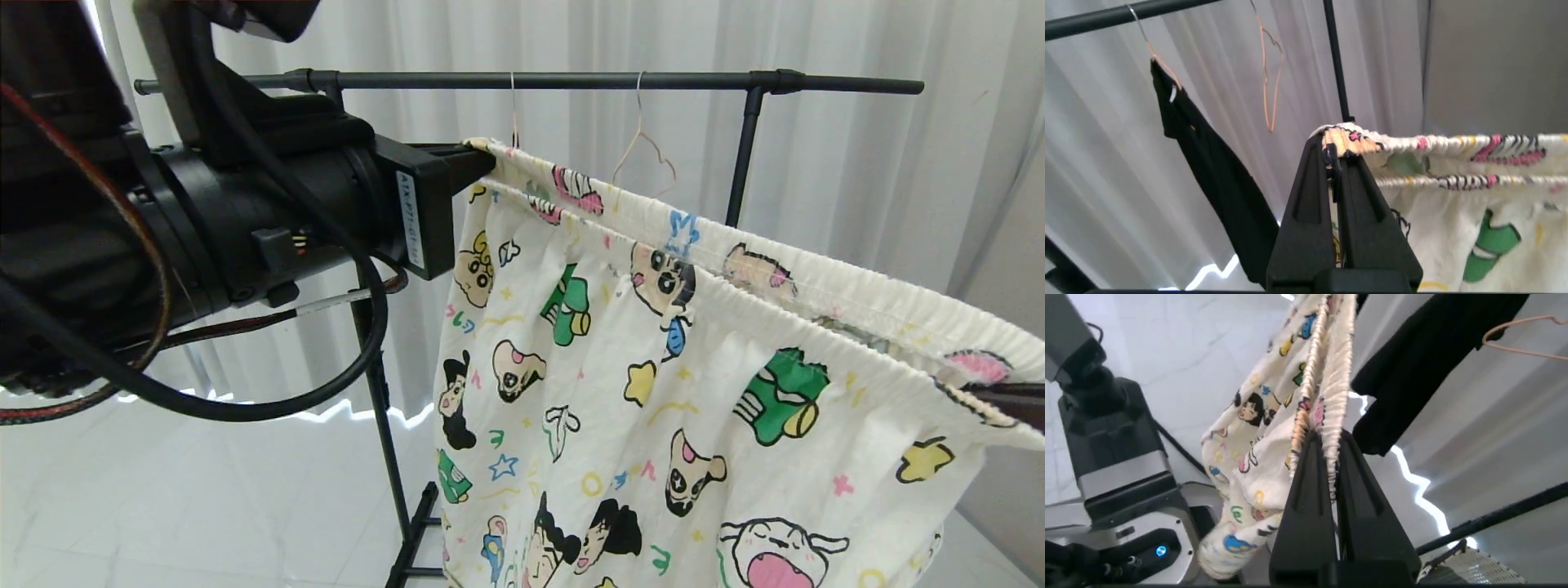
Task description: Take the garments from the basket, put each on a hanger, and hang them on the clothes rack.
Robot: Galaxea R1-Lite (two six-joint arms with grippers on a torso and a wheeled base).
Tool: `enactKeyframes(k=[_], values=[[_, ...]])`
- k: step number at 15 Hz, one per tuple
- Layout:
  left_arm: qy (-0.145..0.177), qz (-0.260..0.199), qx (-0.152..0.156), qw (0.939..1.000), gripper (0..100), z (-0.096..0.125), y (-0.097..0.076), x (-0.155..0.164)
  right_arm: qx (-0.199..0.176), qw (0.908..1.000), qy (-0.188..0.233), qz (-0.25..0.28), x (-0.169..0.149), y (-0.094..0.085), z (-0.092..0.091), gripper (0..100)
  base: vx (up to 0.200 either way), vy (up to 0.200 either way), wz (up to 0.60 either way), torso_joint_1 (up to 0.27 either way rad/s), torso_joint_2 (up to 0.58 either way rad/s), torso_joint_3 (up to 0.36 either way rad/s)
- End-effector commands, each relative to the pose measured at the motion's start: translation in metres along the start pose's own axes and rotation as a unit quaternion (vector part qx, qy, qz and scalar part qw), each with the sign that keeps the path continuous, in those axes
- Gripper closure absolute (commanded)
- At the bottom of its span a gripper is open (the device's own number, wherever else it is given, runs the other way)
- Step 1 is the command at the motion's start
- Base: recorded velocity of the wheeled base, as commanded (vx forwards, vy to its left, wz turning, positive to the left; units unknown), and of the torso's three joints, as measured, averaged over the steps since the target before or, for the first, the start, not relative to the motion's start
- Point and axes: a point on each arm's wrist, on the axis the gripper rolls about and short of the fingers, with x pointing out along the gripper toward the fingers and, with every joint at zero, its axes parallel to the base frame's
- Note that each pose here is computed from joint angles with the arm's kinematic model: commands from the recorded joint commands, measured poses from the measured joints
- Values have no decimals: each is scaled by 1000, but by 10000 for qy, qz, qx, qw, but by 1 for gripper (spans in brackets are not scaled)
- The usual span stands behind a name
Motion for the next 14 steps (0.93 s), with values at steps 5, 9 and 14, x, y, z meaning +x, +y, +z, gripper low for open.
enactKeyframes(k=[5,9,14], values=[[195,189,14,9996,100,-10,0,-4,-99,9996,72,-236,0,0,-4,100,0,0,0,0,0,0],[201,179,22,9996,100,-15,0,-28,47,9956,189,-912,0,-11,-10,100,0,0,0,0,0,0],[-19,-90,366,9993,100,-18,-8,-73,387,9802,-266,-1926,37,-47,-2,100,0,0,0,0,0,0]])
